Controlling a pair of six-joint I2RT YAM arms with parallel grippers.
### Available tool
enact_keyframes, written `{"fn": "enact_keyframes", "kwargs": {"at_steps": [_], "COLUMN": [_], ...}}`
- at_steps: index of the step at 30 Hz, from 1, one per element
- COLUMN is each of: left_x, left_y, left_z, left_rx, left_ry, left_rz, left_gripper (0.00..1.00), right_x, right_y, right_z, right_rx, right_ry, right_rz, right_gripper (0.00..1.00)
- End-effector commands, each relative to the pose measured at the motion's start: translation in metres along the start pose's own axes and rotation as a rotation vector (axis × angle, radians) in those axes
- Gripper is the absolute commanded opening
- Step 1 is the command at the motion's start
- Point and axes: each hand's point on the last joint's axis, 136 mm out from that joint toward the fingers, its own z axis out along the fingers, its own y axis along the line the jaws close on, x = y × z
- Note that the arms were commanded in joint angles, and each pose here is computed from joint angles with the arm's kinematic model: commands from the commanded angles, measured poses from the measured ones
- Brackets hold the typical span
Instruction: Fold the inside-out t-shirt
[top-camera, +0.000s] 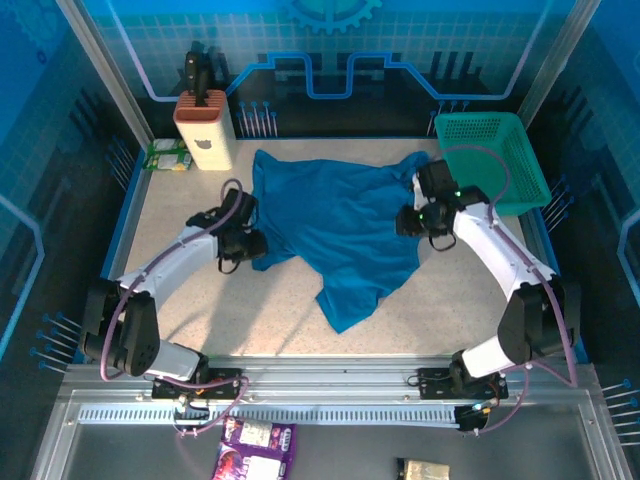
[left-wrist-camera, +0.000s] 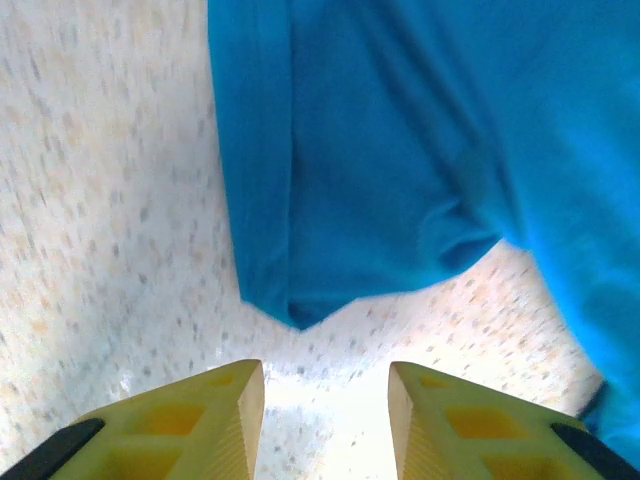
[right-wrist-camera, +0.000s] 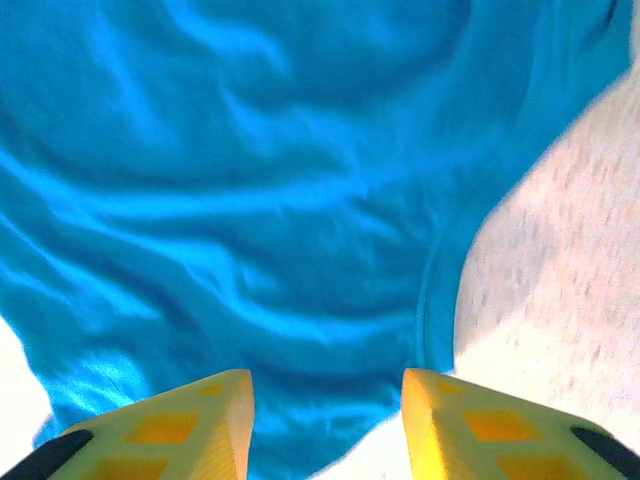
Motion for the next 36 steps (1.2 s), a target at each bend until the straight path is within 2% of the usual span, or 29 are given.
{"fn": "enact_keyframes", "kwargs": {"at_steps": [1, 7, 14, 28, 36], "left_x": [0.003, 0.026, 0.036, 0.048, 0.050], "left_y": [-0.002, -0.005, -0.002, 0.002, -0.002], "left_z": [0.001, 0.010, 0.012, 0.020, 0.031], "left_rx": [-0.003, -0.029, -0.055, -0.066, -0.066], "left_ry": [-0.061, -0.030, -0.018, 0.005, 0.017], "left_rz": [-0.054, -0.037, -0.032, -0.077, -0.093], "left_gripper": [0.38, 0.37, 0.35, 0.36, 0.34], "right_x": [0.021, 0.063, 0.098, 0.121, 0.121], "right_y": [0.005, -0.008, -0.018, -0.026, -0.027], "right_z": [-0.001, 0.013, 0.024, 0.045, 0.056], "right_rx": [-0.052, -0.042, -0.039, -0.028, -0.043], "right_ry": [-0.007, 0.050, 0.080, 0.150, 0.173], "right_rz": [0.044, 0.086, 0.138, 0.197, 0.214], "right_gripper": [0.45, 0.47, 0.51, 0.52, 0.53]}}
